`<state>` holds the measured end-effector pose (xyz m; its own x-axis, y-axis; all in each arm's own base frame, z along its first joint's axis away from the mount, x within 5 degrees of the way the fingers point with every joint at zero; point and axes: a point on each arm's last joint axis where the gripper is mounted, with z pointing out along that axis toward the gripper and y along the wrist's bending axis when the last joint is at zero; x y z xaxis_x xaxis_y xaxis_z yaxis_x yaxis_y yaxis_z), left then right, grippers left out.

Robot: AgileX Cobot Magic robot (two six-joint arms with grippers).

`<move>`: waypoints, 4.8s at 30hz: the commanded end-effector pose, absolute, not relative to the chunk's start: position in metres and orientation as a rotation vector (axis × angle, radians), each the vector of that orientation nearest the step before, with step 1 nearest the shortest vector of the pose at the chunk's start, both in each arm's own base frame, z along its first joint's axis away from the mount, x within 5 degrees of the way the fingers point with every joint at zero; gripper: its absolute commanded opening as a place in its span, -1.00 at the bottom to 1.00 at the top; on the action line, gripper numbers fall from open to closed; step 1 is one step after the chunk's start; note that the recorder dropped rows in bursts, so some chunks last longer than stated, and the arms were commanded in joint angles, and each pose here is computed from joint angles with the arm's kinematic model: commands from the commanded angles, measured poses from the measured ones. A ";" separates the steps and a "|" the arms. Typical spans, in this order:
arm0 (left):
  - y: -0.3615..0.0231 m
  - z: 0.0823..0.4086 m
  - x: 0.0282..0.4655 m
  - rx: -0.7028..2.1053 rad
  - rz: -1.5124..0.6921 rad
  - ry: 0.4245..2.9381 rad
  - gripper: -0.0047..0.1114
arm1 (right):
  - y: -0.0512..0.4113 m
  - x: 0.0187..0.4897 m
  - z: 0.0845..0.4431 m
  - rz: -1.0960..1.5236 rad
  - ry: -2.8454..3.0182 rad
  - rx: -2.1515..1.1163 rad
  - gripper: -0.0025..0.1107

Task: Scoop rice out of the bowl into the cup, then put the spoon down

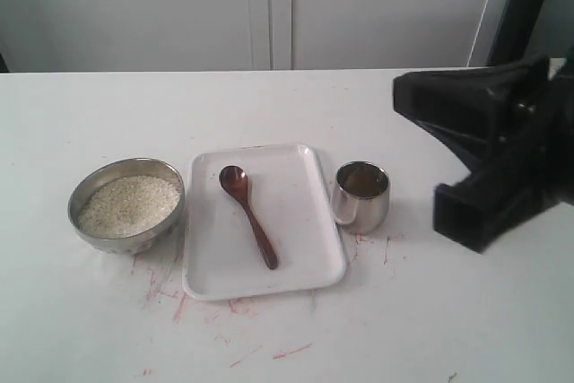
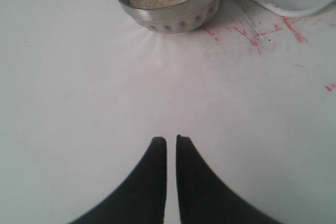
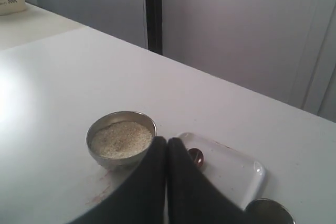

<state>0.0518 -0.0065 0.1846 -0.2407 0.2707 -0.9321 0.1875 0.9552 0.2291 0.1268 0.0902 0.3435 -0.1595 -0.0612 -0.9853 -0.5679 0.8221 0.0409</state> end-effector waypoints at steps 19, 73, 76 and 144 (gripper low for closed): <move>-0.007 0.178 0.051 0.347 0.070 1.869 -0.67 | 0.037 0.052 0.309 0.548 1.444 -0.414 -0.96; -0.007 0.178 0.051 0.347 0.070 1.869 -0.67 | 0.041 0.056 0.205 0.571 1.605 -0.420 -0.96; -0.007 0.178 0.051 0.347 0.070 1.869 -0.67 | 0.041 0.056 0.205 0.571 1.605 -0.420 -0.96; -0.007 0.178 0.051 0.347 0.070 1.869 -0.67 | -0.008 0.053 0.182 -0.080 1.820 0.163 -0.96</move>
<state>0.0518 -0.0065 0.1846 -0.2407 0.2707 -0.9321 0.1875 0.9552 0.2291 0.0531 -0.0079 0.1837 -0.2449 0.0777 -0.9664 0.1482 0.9881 0.0419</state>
